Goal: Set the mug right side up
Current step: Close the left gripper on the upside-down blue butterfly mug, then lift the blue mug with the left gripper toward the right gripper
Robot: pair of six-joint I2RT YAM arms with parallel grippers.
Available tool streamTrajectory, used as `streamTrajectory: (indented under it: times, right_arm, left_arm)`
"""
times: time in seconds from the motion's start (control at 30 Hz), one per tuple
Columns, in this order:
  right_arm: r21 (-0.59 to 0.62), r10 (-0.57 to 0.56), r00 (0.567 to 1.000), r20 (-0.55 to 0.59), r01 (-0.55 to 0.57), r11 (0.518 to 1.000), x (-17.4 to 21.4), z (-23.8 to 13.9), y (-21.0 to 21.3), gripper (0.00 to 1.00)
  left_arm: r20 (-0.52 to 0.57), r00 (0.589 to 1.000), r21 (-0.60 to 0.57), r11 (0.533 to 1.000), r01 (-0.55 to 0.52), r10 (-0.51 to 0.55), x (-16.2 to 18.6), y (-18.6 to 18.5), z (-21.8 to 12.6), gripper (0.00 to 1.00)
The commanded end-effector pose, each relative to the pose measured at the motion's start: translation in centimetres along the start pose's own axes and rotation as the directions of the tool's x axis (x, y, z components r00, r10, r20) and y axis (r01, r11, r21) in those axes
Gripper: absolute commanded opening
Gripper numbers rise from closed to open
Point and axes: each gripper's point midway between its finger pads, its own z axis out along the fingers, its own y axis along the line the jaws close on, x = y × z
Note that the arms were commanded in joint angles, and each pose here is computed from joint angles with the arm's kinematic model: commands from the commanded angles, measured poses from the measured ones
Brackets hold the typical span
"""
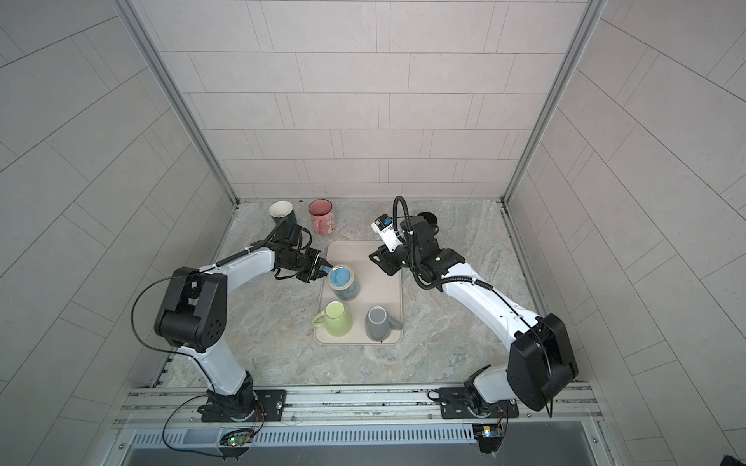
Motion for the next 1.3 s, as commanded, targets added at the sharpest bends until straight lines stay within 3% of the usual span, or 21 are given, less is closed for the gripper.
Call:
streamTrajectory:
  times: [0.0,0.17,0.33,0.4,0.53,0.67,0.9,1.0,1.13,1.2,1.27]
  right_arm:
    - [0.012,-0.015,0.999,0.046,0.014,1.000,-1.7,-0.5,-0.1,0.41]
    - [0.025,-0.017,0.998,0.054,0.015,1.000,-1.8,-1.0,-0.2,0.40]
    - [0.036,-0.024,0.998,0.064,0.022,0.999,-2.2,-1.6,-0.2,0.39]
    - [0.040,-0.024,0.998,0.065,0.021,0.999,-2.3,-1.9,-0.2,0.39]
    - [0.053,-0.010,0.997,0.080,0.006,0.999,-2.8,-2.6,-0.2,0.37]
    - [0.043,0.019,0.994,0.104,-0.023,0.999,-3.9,-3.3,0.1,0.35]
    - [0.008,0.075,0.988,0.138,-0.077,0.997,-5.8,-4.1,0.9,0.35]
    - [-0.023,0.101,0.983,0.155,-0.099,0.995,-6.9,-4.5,1.4,0.35]
    - [-0.116,0.147,0.974,0.170,-0.128,0.985,-8.6,-4.9,2.9,0.39]
    - [-0.160,0.175,0.971,0.163,-0.149,0.976,-9.2,-4.8,3.5,0.39]
    - [-0.206,0.196,0.969,0.148,-0.164,0.965,-9.7,-4.5,4.1,0.42]
  left_arm:
    - [0.070,0.980,0.121,0.974,-0.191,0.184,0.4,-5.4,-2.6,0.00]
    - [0.120,0.931,0.136,0.923,-0.360,0.345,1.5,-7.9,-4.6,0.00]
    - [0.168,0.837,0.089,0.837,-0.539,0.521,2.8,-9.1,-5.9,0.00]
    - [0.182,0.788,0.089,0.788,-0.609,0.588,3.7,-9.7,-6.2,0.00]
    - [0.252,0.641,0.090,0.642,-0.762,0.725,5.7,-11.3,-7.5,0.00]
    - [0.358,0.498,0.074,0.508,-0.858,0.790,6.6,-12.3,-9.0,0.00]
    - [0.551,0.312,0.119,0.297,-0.947,0.774,8.1,-14.6,-11.2,0.00]
    - [0.643,0.200,0.085,0.191,-0.978,0.739,9.3,-15.3,-12.4,0.00]
    - [0.765,-0.003,-0.014,0.013,-1.000,0.644,12.2,-15.9,-14.2,0.00]
    - [0.800,-0.079,-0.067,-0.043,-0.997,0.594,13.2,-15.8,-14.9,0.00]
    - [0.827,-0.119,-0.092,-0.076,-0.993,0.550,14.0,-15.8,-15.7,0.00]
